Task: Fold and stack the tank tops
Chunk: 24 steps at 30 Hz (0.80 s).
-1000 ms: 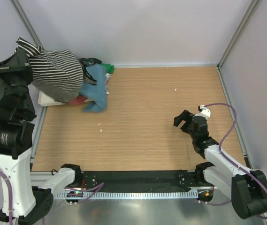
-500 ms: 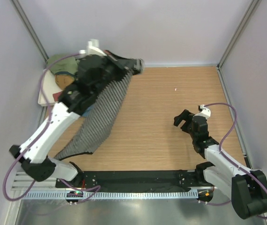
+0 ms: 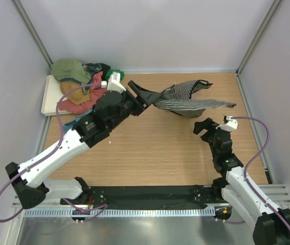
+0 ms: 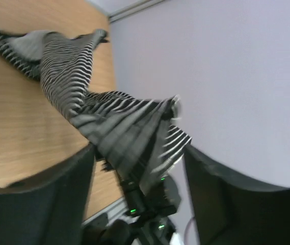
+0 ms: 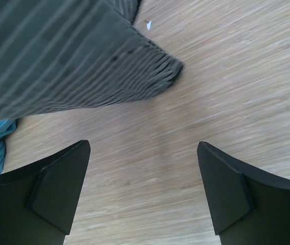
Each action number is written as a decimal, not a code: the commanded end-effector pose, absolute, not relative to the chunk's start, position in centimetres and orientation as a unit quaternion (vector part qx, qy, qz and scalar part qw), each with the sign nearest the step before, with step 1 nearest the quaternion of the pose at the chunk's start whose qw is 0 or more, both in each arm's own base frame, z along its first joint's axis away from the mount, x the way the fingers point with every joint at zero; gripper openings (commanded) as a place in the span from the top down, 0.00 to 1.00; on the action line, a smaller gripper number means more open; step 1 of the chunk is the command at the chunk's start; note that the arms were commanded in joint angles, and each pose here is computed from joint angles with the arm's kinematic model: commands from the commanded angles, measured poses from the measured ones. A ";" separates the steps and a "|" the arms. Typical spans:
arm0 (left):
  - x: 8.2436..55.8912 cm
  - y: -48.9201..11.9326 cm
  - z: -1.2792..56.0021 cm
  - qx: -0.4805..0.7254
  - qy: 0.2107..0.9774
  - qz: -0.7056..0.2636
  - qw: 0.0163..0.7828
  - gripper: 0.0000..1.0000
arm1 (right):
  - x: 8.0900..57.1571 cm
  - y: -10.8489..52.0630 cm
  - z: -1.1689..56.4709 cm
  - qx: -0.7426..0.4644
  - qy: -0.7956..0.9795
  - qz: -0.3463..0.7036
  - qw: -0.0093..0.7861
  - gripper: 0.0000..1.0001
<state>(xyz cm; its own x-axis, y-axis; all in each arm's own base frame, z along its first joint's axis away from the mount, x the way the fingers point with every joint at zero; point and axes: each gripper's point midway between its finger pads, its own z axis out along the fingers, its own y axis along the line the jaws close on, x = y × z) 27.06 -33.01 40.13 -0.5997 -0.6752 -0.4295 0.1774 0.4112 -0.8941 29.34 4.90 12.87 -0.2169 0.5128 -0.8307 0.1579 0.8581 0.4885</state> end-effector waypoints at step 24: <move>39.7 -11.4 10.7 -0.212 0.900 0.154 0.348 0.00 | 29.2 4.3 12.7 0.235 0.760 0.140 0.589 0.07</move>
